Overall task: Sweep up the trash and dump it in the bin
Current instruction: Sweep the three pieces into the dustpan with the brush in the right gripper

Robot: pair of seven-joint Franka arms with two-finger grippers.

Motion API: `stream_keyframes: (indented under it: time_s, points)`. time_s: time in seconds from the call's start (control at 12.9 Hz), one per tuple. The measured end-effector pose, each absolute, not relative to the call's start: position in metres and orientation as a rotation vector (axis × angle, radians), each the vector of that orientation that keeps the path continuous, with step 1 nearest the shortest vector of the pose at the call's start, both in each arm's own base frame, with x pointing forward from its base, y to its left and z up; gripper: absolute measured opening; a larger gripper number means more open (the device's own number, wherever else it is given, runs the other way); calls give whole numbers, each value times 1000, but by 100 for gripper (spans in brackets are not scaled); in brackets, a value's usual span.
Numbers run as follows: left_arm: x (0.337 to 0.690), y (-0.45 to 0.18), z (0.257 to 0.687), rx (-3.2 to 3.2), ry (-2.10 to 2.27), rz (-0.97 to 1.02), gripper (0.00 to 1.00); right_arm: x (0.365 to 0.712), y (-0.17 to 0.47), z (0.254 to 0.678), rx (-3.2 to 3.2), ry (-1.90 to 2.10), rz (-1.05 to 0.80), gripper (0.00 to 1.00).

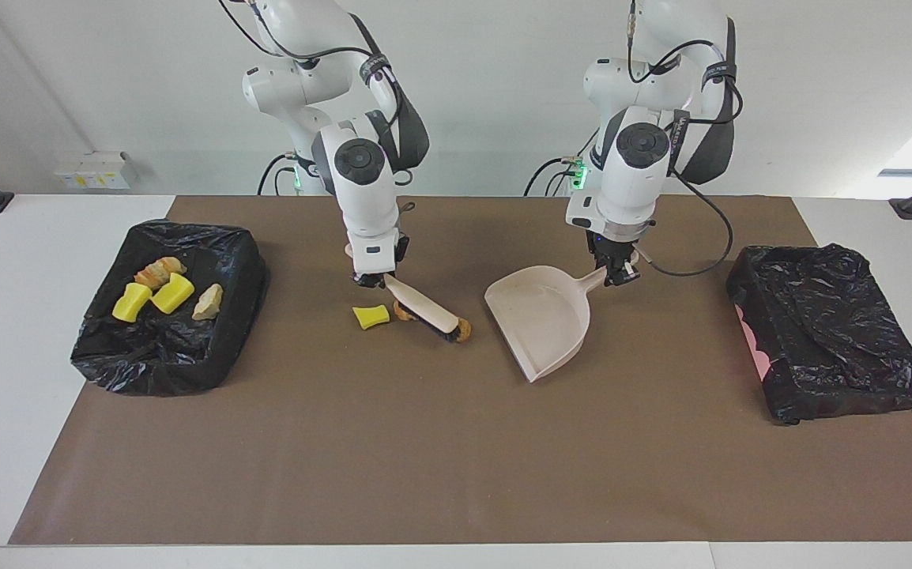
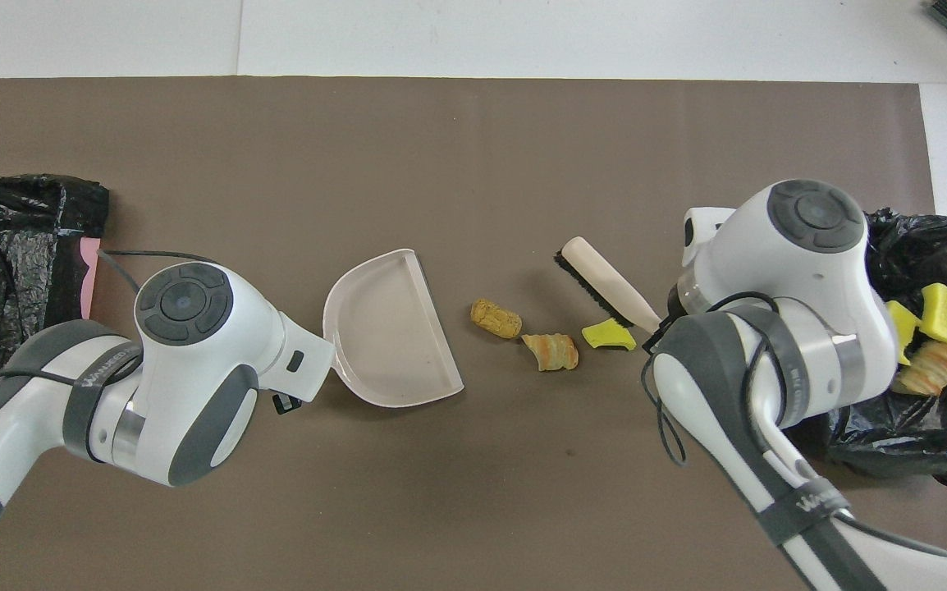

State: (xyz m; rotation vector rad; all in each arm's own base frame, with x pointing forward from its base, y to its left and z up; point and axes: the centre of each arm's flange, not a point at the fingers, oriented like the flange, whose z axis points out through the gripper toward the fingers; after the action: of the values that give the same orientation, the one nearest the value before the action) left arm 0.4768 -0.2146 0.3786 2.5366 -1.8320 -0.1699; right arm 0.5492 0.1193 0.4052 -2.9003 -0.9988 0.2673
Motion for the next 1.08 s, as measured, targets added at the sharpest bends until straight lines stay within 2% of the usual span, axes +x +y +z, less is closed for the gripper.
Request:
stream_keyframes:
  time_s: [0.23,0.39,0.77,1.08]
  points:
    - [475,-232,369,2511,-1857,-112,31,551,48,391,-2948,-774,313,26]
    - [475,-232,367,2510,-1857,-114,31,538,35,378,-2987,-591,362,26]
    - [473,-231,363,2509,-1848,-121,31,478,90,362,-3094,-232,393,26]
    - [472,-230,361,2508,-1830,-124,31,436,93,343,-3122,-87,336,26]
